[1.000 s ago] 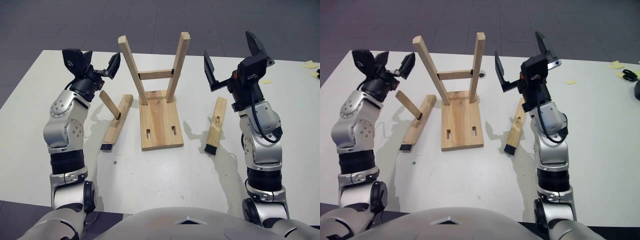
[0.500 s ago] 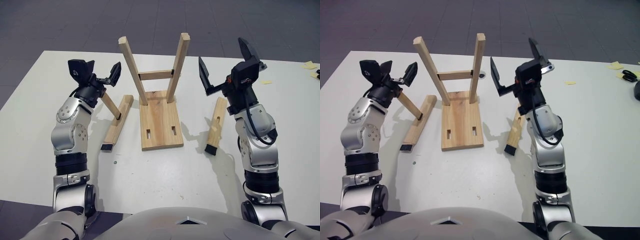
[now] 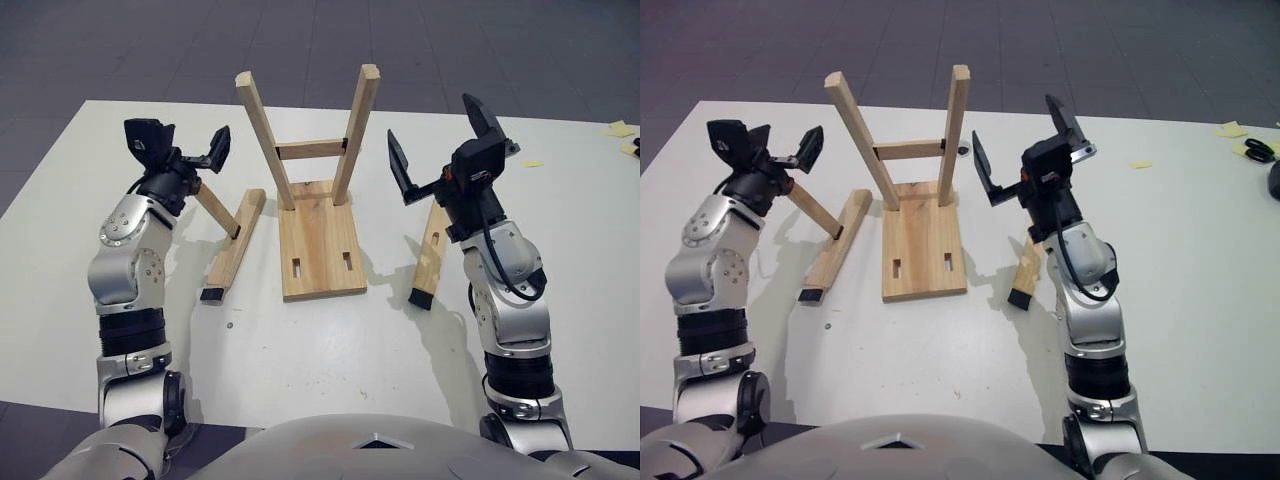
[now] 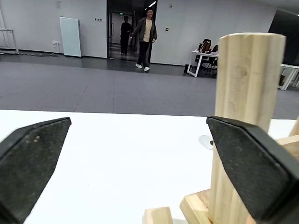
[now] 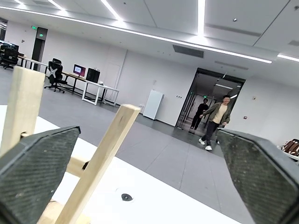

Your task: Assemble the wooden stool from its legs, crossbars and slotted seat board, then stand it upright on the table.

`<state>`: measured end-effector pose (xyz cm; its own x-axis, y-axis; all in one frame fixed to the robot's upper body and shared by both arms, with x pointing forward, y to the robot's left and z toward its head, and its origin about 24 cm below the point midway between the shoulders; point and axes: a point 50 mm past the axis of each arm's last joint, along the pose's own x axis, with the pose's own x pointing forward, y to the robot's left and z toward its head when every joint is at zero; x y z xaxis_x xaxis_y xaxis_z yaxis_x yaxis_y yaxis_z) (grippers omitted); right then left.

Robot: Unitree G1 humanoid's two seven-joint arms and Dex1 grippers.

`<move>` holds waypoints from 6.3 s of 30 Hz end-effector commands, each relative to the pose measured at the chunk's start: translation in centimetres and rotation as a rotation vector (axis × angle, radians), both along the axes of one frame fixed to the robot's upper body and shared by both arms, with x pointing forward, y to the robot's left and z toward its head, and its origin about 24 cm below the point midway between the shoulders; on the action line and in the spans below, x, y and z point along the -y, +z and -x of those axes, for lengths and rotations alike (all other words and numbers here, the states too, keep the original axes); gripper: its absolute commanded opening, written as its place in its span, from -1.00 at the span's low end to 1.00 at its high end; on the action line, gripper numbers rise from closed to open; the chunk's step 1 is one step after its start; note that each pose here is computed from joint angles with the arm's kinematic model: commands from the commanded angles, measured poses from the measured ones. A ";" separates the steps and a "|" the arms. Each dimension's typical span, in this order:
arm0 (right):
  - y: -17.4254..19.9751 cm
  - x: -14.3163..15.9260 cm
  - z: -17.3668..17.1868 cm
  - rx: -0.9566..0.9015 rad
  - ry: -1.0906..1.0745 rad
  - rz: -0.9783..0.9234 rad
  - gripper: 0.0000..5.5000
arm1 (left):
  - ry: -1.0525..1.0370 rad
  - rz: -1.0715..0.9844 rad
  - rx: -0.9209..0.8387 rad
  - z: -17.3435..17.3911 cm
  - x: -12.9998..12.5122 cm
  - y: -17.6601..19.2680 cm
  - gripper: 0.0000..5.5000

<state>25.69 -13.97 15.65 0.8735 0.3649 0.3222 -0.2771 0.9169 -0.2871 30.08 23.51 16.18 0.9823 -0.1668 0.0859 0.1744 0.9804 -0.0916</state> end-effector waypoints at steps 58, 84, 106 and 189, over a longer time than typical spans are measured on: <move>1.1 2.3 -0.5 0.005 -0.092 -0.061 0.96 | 0.066 -0.510 -0.300 1.8 -3.2 -2.4 -0.23; 13.4 -0.9 -4.3 -0.334 0.669 -0.870 0.74 | -0.551 -0.352 0.465 2.2 14.0 4.7 -0.26; 11.7 0.4 -4.3 -0.435 0.643 -0.924 0.55 | -0.597 -0.381 0.419 3.0 14.5 3.7 -0.26; 0.3 2.9 -2.6 -0.528 0.169 -0.364 -0.62 | -0.312 0.448 0.312 3.1 4.4 7.5 0.96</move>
